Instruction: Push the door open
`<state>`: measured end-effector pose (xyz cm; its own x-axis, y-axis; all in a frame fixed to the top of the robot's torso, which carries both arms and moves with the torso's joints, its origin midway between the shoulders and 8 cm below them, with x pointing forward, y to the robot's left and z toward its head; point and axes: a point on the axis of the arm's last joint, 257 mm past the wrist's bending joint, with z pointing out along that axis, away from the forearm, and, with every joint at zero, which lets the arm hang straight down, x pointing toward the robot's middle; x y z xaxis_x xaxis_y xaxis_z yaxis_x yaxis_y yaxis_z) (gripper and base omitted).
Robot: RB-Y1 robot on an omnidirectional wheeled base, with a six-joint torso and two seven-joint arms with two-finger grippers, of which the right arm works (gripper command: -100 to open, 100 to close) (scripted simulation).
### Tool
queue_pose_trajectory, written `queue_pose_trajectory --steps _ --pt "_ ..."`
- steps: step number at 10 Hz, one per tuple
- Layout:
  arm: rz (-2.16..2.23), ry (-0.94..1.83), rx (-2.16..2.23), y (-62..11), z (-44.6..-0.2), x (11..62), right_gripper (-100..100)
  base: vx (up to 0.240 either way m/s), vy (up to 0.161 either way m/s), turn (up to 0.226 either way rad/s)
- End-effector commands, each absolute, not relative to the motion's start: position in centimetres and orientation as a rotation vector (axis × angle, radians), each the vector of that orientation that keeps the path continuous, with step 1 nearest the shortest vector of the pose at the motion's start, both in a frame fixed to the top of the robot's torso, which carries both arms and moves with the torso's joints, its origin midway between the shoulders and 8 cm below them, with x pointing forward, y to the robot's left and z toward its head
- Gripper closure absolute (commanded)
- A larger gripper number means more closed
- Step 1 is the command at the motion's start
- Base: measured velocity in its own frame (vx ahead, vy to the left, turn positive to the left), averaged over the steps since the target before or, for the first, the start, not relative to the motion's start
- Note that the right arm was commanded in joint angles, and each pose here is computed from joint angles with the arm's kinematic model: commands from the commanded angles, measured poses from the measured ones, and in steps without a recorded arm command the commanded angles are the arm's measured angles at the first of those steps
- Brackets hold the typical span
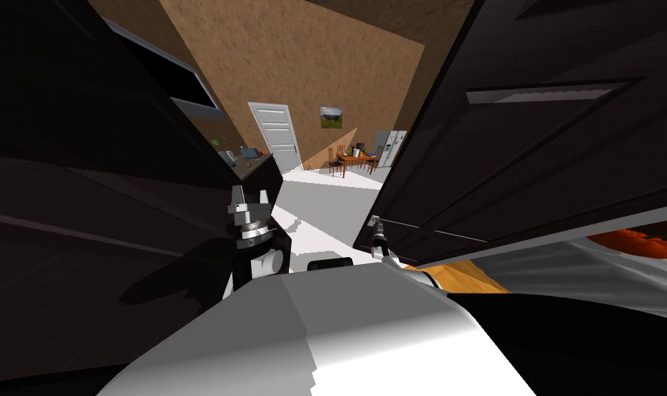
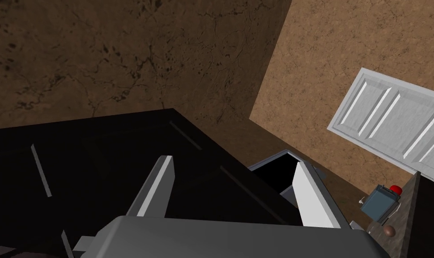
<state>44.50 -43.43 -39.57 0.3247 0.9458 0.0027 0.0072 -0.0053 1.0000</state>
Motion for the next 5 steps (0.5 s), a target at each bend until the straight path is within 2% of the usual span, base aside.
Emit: queue_pose_trajectory --steps 1,2,5 --pt "0.946 0.946 1.355 -44.5 -39.1 44.2 100 0.192 0.07 -0.057" --pt "0.94 0.94 1.358 -44.7 -39.1 44.1 100 0.18 0.056 -0.067" --pt "0.921 0.923 1.368 -45.7 -39.2 43.7 100 0.121 0.01 -0.035"
